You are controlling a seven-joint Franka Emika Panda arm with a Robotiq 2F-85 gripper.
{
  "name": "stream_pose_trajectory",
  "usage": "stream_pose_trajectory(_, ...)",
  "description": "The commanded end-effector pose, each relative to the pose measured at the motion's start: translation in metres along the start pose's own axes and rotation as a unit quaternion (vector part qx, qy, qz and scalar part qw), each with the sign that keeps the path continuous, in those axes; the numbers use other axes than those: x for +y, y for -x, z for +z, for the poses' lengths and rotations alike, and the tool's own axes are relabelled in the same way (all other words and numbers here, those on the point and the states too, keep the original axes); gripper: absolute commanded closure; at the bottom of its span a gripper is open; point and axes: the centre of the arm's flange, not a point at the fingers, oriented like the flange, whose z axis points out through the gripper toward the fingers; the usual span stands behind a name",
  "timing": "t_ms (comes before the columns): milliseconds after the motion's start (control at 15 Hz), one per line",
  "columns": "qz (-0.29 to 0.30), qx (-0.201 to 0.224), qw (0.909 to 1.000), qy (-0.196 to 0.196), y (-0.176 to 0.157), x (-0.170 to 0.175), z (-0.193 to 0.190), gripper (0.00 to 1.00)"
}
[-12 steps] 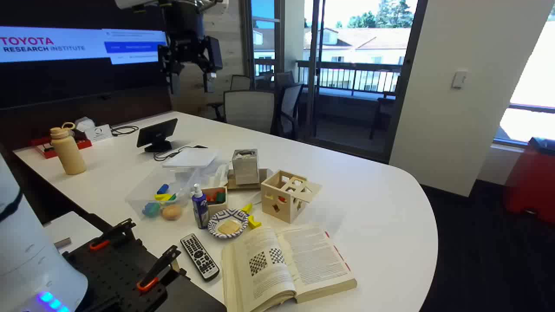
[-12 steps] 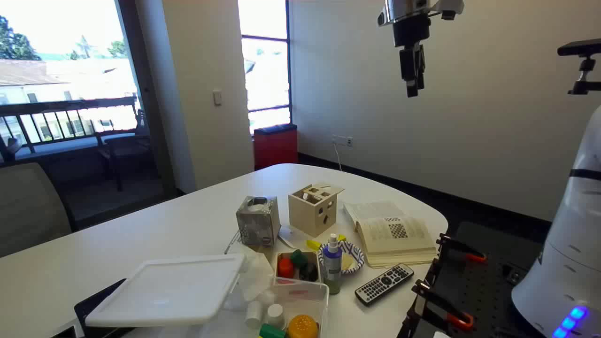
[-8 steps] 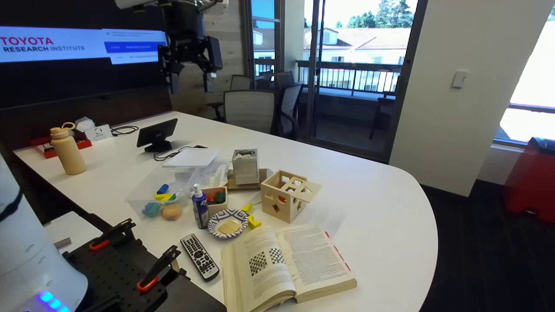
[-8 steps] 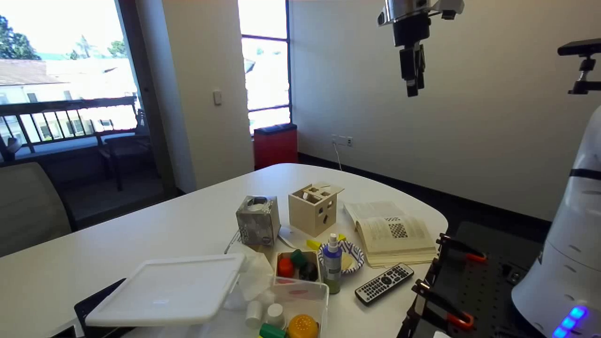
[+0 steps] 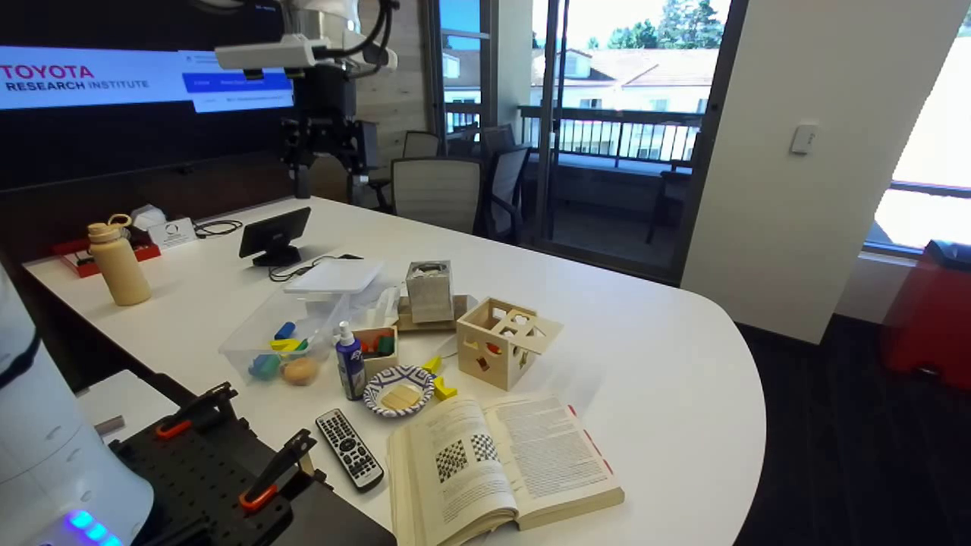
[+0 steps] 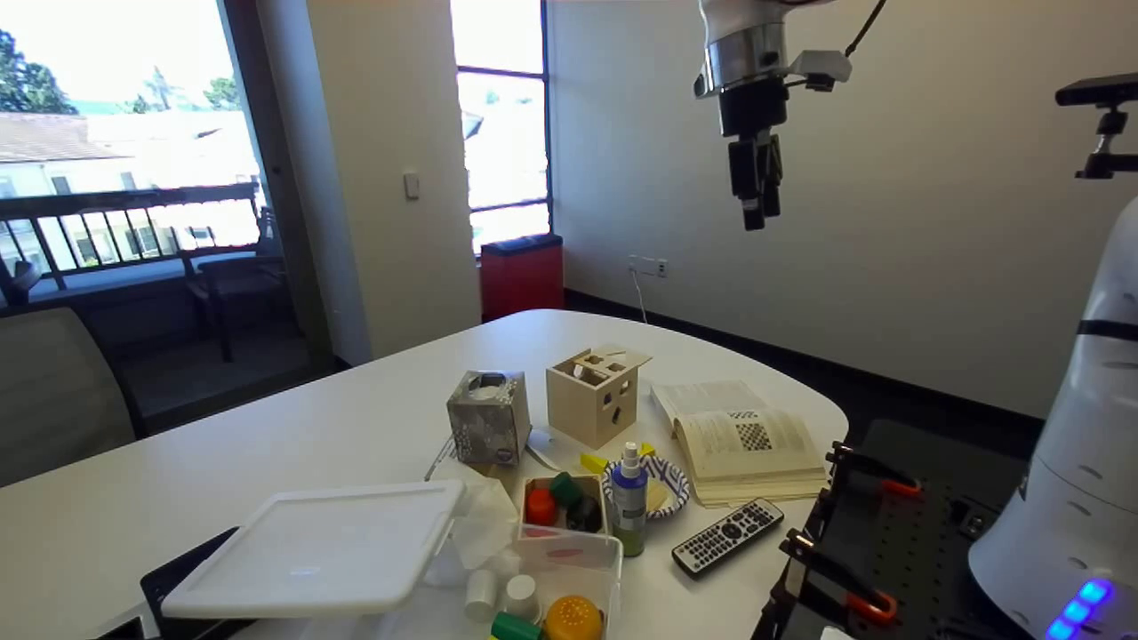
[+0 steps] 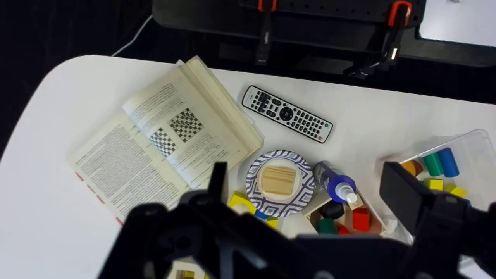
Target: Press a button on the remote
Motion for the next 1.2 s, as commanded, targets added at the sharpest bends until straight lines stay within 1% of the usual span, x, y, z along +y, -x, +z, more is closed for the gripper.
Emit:
stream_pose_trajectory(0,0.003,-0.008,0.9995,-0.031,-0.030,-0.034,0.068,0.00)
stream_pose_trajectory(200,0.021,-0.022,0.9978,-0.058,-0.039,-0.052,0.130,0.00)
stream_pose_trajectory(333,0.050,-0.020,0.9963,-0.067,-0.041,-0.056,0.171,0.00)
stream_pose_trajectory(533,0.100,0.019,0.9927,-0.065,-0.048,-0.055,0.227,0.00)
stream_pose_trajectory(667,0.126,0.036,0.9890,-0.068,-0.056,-0.052,0.258,0.00)
stream_pose_trajectory(733,0.137,0.035,0.9873,-0.073,-0.060,-0.049,0.274,0.06)
stream_pose_trajectory(800,0.147,0.035,0.9855,-0.077,-0.063,-0.047,0.287,0.28)
stream_pose_trajectory(933,0.161,0.028,0.9833,-0.079,-0.067,-0.045,0.308,0.33)
stream_pose_trajectory(1067,0.173,0.015,0.9812,-0.085,-0.070,-0.046,0.326,0.47)
stream_pose_trajectory(1133,0.178,0.008,0.9801,-0.087,-0.072,-0.046,0.334,0.56)
